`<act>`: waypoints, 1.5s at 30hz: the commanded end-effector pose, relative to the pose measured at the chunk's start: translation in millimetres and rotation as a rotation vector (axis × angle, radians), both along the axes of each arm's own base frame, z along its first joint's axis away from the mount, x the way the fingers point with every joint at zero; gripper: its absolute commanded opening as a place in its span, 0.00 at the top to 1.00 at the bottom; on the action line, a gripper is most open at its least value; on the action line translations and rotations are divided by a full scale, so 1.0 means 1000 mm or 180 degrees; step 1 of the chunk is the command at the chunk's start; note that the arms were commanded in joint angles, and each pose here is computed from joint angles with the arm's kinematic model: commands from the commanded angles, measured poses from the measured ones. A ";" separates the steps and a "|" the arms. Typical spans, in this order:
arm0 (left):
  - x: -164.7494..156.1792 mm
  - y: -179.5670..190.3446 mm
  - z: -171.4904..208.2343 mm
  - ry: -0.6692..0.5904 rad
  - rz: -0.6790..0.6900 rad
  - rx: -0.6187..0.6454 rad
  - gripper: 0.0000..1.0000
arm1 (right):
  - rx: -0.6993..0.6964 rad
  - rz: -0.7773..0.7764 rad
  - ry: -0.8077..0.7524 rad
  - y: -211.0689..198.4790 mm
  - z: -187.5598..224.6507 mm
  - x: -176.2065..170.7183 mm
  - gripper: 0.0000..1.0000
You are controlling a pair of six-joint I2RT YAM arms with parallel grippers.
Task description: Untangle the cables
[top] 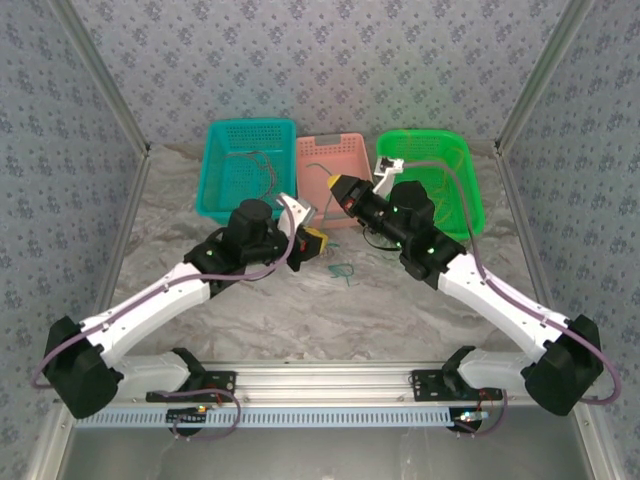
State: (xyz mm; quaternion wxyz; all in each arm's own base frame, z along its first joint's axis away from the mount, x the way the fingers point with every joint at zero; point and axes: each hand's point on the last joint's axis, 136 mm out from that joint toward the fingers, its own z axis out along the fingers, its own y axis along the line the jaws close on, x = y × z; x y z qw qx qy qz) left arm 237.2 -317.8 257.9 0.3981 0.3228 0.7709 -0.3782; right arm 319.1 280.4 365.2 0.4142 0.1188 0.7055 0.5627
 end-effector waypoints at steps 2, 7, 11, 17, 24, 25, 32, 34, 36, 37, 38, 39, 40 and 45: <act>-0.019 -0.012 -0.023 0.0201 -0.0295 0.0195 1.00 | 0.0128 -0.0060 -0.0790 -0.007 0.060 0.003 1.00; -0.009 -0.007 -0.012 0.0139 -0.0081 0.0189 1.00 | -0.0041 0.0094 -0.1005 0.001 0.065 -0.001 1.00; 0.009 0.017 0.029 0.0203 0.0368 -0.0128 0.94 | -0.0399 0.0241 -0.1153 0.005 0.054 -0.008 1.00; 0.005 0.049 0.090 0.0285 0.0691 -0.0485 0.40 | -0.0959 0.0432 -0.1333 0.006 0.032 -0.014 1.00; 0.029 0.073 0.119 0.0877 0.1259 -0.0890 0.30 | -0.1246 0.0595 -0.1500 0.009 0.025 -0.015 1.00; 0.037 0.074 0.118 0.1068 0.1361 -0.1020 0.30 | -0.1274 0.0615 -0.1516 0.011 0.024 -0.015 1.00; 0.070 0.058 0.116 0.1912 0.1608 -0.1796 0.27 | -0.1466 0.0719 -0.1563 0.024 0.012 -0.021 1.00; 0.076 0.056 0.118 0.1959 0.1642 -0.1889 0.26 | -0.1510 0.0767 -0.1576 0.029 0.008 -0.024 1.00; 0.077 0.053 0.122 0.1948 0.1640 -0.1911 0.26 | -0.1549 0.0800 -0.1583 0.033 0.005 -0.026 1.00; 0.079 0.052 0.121 0.1963 0.1648 -0.1910 0.27 | -0.1568 0.0817 -0.1588 0.035 0.003 -0.027 1.00; 0.080 0.051 0.120 0.1975 0.1653 -0.1911 0.30 | -0.1584 0.0830 -0.1592 0.037 0.002 -0.028 1.00; 0.081 0.050 0.118 0.1998 0.1656 -0.1896 0.33 | -0.1603 0.0847 -0.1605 0.040 0.001 -0.030 1.00; 0.082 0.050 0.117 0.2007 0.1664 -0.1886 0.36 | -0.1621 0.0865 -0.1604 0.042 -0.002 -0.031 1.00; 0.086 0.052 0.115 0.1968 0.1708 -0.1798 0.63 | -0.1738 0.0971 -0.1630 0.055 -0.012 -0.039 1.00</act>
